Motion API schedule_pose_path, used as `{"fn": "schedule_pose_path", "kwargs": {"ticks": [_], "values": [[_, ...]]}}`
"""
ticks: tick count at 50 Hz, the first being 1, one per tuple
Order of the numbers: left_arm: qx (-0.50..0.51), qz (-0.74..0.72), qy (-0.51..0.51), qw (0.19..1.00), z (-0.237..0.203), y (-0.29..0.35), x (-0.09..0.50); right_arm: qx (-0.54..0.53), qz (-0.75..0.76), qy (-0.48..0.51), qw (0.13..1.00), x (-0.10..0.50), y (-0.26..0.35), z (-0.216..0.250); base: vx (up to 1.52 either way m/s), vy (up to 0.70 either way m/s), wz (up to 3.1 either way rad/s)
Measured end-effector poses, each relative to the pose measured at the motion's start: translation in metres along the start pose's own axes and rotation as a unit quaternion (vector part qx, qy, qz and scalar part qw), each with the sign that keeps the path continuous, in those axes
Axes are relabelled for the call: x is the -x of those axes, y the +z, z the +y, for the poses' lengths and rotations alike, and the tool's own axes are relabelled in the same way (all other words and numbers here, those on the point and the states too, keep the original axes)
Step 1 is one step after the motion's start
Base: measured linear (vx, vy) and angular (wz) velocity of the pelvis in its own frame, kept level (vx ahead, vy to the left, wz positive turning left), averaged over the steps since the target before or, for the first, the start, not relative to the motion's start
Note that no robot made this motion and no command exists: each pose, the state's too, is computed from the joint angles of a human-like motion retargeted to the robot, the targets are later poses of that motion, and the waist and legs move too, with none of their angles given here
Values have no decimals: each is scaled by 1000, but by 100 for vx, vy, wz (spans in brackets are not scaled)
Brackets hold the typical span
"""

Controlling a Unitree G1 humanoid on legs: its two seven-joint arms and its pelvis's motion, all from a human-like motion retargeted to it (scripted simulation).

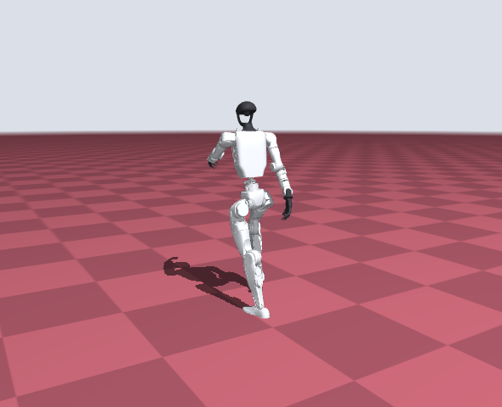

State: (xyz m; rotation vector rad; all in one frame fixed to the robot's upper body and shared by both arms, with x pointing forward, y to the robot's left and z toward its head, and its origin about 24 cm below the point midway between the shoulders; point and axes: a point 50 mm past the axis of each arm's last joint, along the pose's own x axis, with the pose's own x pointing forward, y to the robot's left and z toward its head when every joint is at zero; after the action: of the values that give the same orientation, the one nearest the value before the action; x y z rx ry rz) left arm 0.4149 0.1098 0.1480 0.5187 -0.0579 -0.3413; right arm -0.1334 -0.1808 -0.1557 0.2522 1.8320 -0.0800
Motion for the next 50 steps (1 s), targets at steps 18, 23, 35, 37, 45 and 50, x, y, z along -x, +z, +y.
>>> {"fn": "schedule_pose_path", "kwargs": {"ticks": [18, 23, 35, 37, 45, 50], "values": [[254, 718, -125, 636, -179, -267, 494, -74, -663, -77, 741, 288, 418, 52, 63, -18, -65], [331, 761, -98, 549, -185, -227, 588, -8, -783, -79, 617, 410, 439, 93, 53, 2, -93], [307, 731, 10, 609, -191, -262, 500, 46, -733, -132, 666, 355, 435, 105, 62, 17, -44], [284, 679, 59, 674, -179, -276, 442, 68, -698, -145, 698, 302, 423, 99, 77, 35, -12], [162, 452, -28, 877, -85, -247, 197, 235, -274, -106, 927, 55, 231, 20, 59, 25, 146], [101, 227, 136, 959, 48, -144, 87, 161, -51, -108, 980, 16, 77, -41, 52, 7, 86]]}}
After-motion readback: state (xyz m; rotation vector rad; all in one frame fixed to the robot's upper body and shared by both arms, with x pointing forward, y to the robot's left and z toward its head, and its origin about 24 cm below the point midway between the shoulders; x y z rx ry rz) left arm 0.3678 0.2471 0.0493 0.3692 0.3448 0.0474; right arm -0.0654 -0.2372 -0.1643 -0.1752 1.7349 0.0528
